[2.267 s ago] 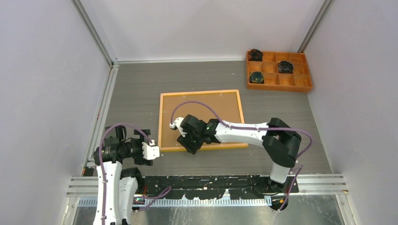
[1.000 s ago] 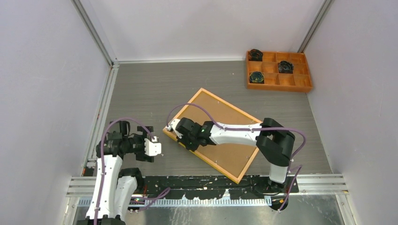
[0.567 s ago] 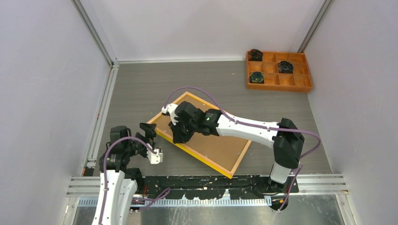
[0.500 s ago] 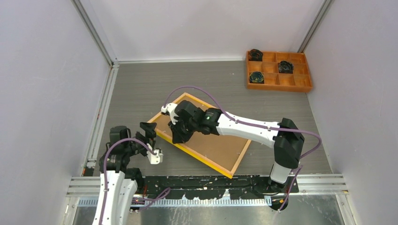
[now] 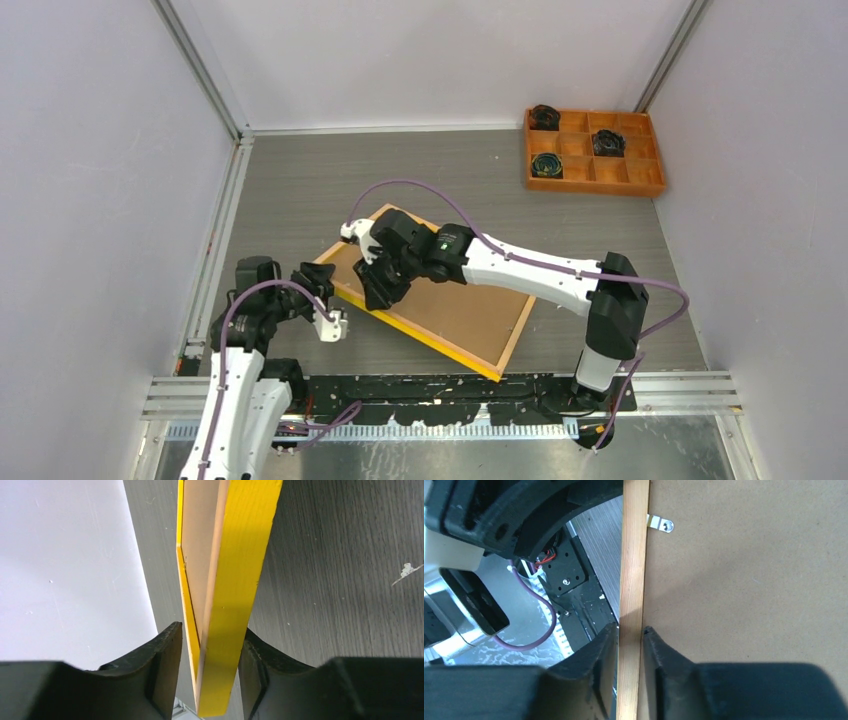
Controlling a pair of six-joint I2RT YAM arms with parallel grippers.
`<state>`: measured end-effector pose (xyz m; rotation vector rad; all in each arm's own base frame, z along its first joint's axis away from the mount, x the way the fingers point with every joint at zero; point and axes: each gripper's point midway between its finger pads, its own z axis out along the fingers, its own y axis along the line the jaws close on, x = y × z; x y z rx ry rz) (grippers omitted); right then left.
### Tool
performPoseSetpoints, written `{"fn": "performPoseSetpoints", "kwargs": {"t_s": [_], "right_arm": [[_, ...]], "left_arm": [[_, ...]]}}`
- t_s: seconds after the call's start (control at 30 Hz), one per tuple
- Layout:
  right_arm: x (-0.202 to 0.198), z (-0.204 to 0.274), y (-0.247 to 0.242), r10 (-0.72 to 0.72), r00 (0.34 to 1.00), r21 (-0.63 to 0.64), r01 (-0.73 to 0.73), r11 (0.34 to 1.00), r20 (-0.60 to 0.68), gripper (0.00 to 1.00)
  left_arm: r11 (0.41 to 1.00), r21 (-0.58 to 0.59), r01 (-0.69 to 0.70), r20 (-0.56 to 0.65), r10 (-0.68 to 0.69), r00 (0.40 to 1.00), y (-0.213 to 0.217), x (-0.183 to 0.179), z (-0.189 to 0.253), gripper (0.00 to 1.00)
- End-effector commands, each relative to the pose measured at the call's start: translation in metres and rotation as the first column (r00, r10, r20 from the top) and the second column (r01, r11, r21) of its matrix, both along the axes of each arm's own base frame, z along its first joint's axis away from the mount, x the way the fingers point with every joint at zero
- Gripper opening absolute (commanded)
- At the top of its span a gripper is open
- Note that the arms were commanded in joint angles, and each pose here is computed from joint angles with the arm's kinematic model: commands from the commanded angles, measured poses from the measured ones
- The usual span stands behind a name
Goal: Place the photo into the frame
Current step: Turn over the photo frame at the center of the board.
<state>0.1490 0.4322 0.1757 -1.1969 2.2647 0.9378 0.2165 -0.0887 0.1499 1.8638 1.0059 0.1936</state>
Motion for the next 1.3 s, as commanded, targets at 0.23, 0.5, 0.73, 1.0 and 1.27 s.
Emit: {"fn": "performPoseSetpoints", "kwargs": {"t_s": [0.23, 0.5, 0.73, 1.0, 1.27], "right_arm": [[0.009, 0.076, -0.048, -0.033, 0.962, 0.046, 0.021, 0.999, 0.27, 0.78], [-0.013, 0.039, -0.094, 0.05, 0.899, -0.197, 0.041, 0.98, 0.436, 1.0], [-0.015, 0.025, -0.097, 0.151, 0.797, -0.346, 0.077, 0.935, 0.585, 0.99], [-0.007, 0.022, -0.091, 0.225, 0.66, -0.442, 0.18, 0.879, 0.717, 0.82], [0.004, 0.05, -0.087, 0.108, 0.605, -0.322, 0.259, 0.911, 0.789, 0.39]], "left_arm": [[0.999, -0.034, -0.003, 0.014, 0.003, 1.0, -0.006, -0.001, 0.042, 0.4], [0.996, -0.065, -0.053, -0.08, 0.047, 0.996, -0.005, -0.001, 0.055, 0.34], [0.995, -0.067, -0.067, -0.096, 0.061, 0.993, -0.003, -0.001, 0.057, 0.33], [0.991, -0.088, -0.105, -0.124, 0.094, 0.988, -0.002, 0.002, 0.063, 0.32], [0.979, -0.135, -0.153, -0.163, 0.131, 0.978, -0.002, 0.007, 0.071, 0.35]]}}
